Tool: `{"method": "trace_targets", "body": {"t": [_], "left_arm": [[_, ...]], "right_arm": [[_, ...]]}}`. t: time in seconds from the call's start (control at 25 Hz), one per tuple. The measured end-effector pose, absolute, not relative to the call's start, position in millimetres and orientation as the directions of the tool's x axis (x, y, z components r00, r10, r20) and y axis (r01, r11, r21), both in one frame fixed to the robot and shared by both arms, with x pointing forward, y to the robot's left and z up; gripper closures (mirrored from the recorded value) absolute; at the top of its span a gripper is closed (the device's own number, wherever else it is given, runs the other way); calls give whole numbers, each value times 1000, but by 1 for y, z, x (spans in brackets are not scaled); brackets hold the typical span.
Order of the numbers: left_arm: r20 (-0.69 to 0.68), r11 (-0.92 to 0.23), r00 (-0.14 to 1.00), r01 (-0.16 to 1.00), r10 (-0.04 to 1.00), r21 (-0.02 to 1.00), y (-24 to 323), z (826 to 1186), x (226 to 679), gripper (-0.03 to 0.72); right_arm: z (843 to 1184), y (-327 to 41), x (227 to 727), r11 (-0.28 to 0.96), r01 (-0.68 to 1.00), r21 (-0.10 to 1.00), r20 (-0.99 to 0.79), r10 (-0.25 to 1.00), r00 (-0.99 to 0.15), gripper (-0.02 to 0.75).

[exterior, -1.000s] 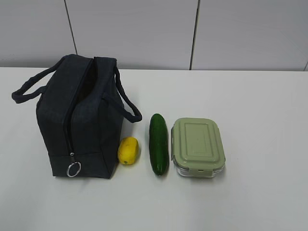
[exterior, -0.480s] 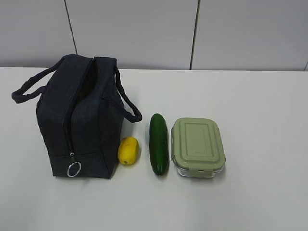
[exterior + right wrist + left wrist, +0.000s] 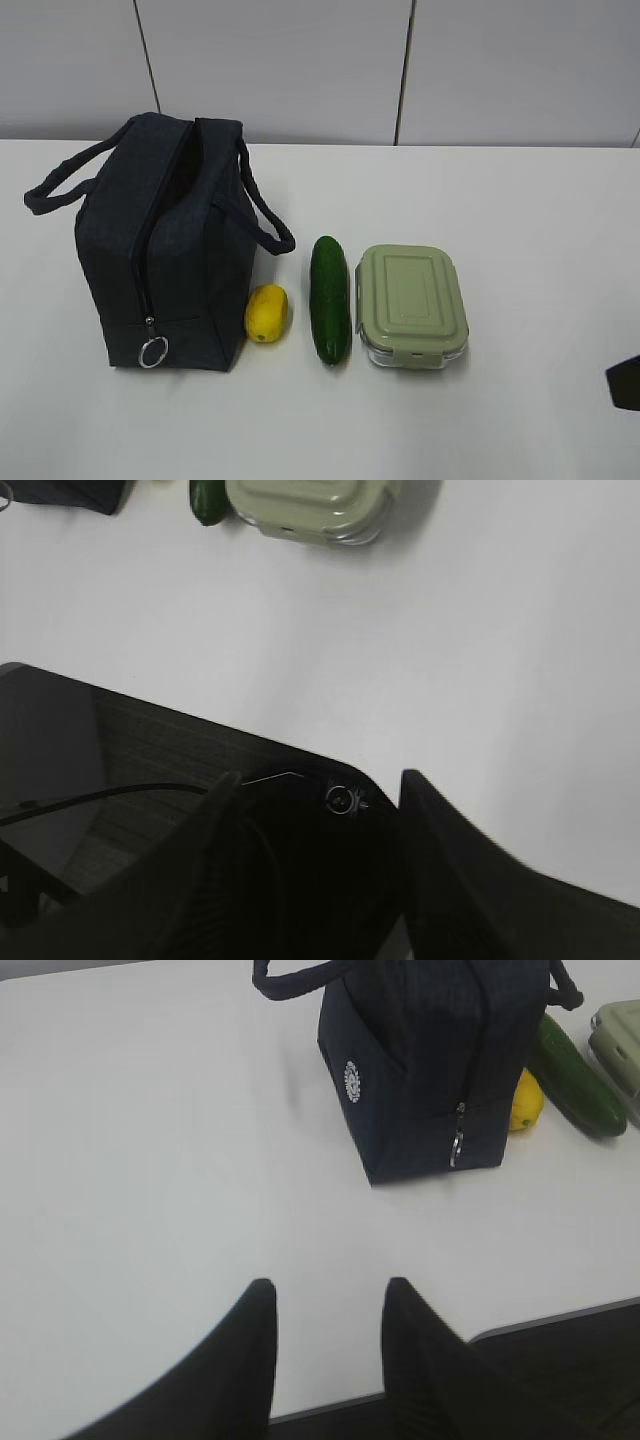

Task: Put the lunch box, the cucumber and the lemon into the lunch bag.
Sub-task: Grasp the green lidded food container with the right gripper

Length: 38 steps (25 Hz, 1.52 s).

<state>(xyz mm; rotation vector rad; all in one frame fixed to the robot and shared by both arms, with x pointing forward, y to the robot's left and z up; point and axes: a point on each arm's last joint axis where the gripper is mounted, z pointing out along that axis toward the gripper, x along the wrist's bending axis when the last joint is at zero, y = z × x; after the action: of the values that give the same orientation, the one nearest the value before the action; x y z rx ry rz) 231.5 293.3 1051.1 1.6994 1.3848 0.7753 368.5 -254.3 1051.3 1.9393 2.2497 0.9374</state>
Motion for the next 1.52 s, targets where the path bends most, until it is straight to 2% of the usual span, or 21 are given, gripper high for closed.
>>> {"method": "trace_targets", "body": {"t": [0.24,0.52,0.88,1.24,1.52], "left_arm": [[-23,-87,215,490,976,867,293,1051,232,450],[-23,-87,215,490,976,867,293,1051,232,450],[-23,-87,215,490,976,867,293,1051,232,450],[-23,-87,215,490,976,867,293,1051,232,450],[-23,-87,215,490,976,867,293,1051,232,450]], "right_arm": [[1045,-245,408,46,918,393,435,871,-230,372],[1047,-242,460,50,919,391,429,874,-230,372],[1018,-230,510,51,947,316,575,784,-234,381],[989,-270,536,-65,963,263,757,633,-164,379],[959,-281,548,-76,971,229,809,569,-146,379]]}}
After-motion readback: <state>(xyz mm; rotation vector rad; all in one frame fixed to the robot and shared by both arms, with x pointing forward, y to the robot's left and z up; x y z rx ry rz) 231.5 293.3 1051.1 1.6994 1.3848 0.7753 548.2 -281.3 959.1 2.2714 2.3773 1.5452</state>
